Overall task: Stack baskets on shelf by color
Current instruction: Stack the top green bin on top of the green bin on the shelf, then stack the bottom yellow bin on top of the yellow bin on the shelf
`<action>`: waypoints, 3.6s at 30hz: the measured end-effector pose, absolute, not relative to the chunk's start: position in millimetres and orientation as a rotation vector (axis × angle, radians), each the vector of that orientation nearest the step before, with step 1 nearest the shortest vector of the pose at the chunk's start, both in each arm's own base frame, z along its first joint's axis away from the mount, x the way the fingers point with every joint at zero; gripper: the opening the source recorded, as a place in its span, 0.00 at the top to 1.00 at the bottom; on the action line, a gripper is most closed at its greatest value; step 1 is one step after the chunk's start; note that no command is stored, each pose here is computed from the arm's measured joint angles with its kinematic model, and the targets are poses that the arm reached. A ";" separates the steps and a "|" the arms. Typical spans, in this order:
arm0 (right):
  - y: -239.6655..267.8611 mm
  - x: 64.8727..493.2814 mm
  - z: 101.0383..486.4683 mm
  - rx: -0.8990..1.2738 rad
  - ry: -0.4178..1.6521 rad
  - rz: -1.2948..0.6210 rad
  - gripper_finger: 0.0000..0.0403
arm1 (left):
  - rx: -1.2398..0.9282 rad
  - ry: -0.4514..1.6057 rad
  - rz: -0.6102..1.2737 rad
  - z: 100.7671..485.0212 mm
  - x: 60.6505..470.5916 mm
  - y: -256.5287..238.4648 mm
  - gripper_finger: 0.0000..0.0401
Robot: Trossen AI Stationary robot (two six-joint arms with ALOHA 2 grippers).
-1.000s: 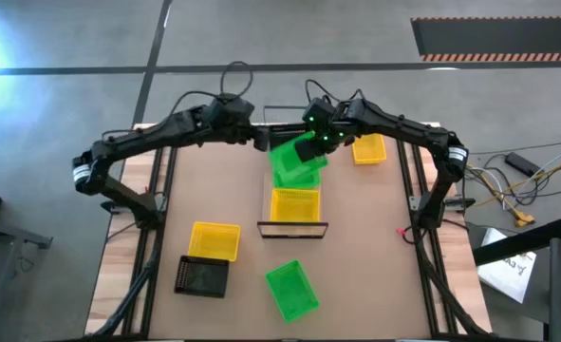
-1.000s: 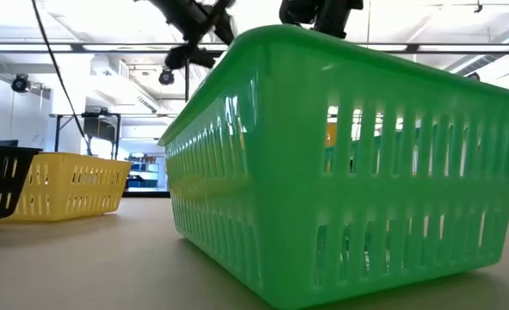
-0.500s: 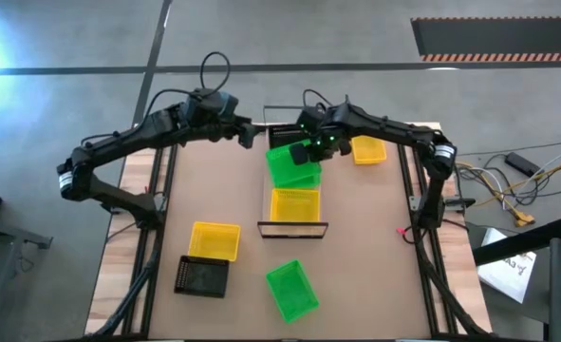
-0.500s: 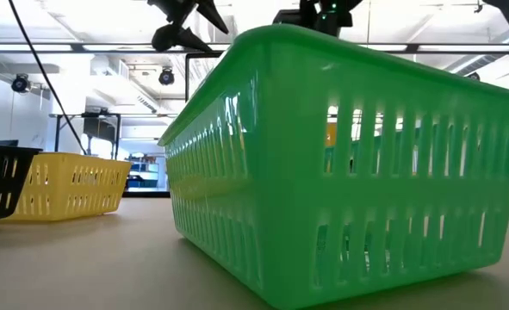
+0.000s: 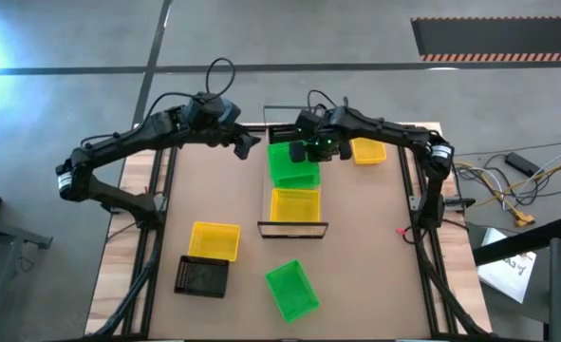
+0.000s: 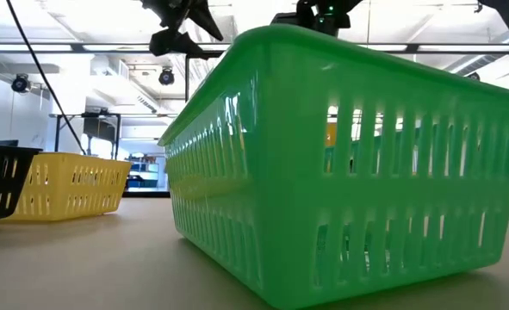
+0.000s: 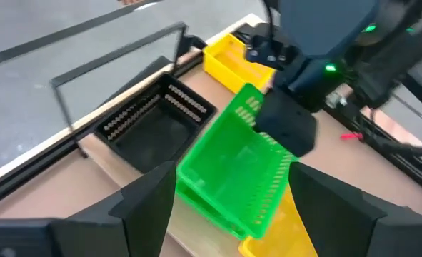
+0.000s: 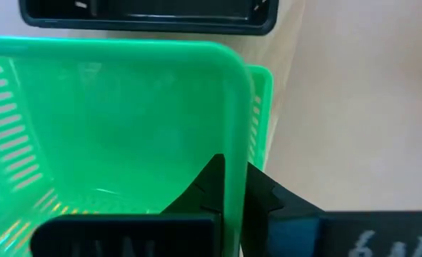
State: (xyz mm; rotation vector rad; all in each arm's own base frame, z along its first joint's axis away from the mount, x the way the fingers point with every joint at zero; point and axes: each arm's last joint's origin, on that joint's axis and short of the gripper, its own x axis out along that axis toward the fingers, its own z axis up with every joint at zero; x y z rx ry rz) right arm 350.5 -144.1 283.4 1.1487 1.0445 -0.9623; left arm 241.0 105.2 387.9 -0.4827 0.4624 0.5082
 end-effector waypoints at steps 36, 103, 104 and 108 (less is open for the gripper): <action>-130.6 340.8 302.1 1.067 1.022 -1.014 0.64 | -0.411 0.484 0.382 393.7 232.3 98.1 0.36; -152.7 207.5 267.4 0.802 1.239 -1.104 0.54 | -0.457 0.769 0.373 363.4 214.6 89.5 0.36; -152.8 207.9 266.4 0.794 1.247 -1.096 0.53 | -0.444 0.815 0.366 361.3 210.1 87.4 0.36; -153.3 208.5 258.3 0.720 1.275 -1.027 0.54 | -0.445 0.964 0.357 347.8 197.4 81.8 0.36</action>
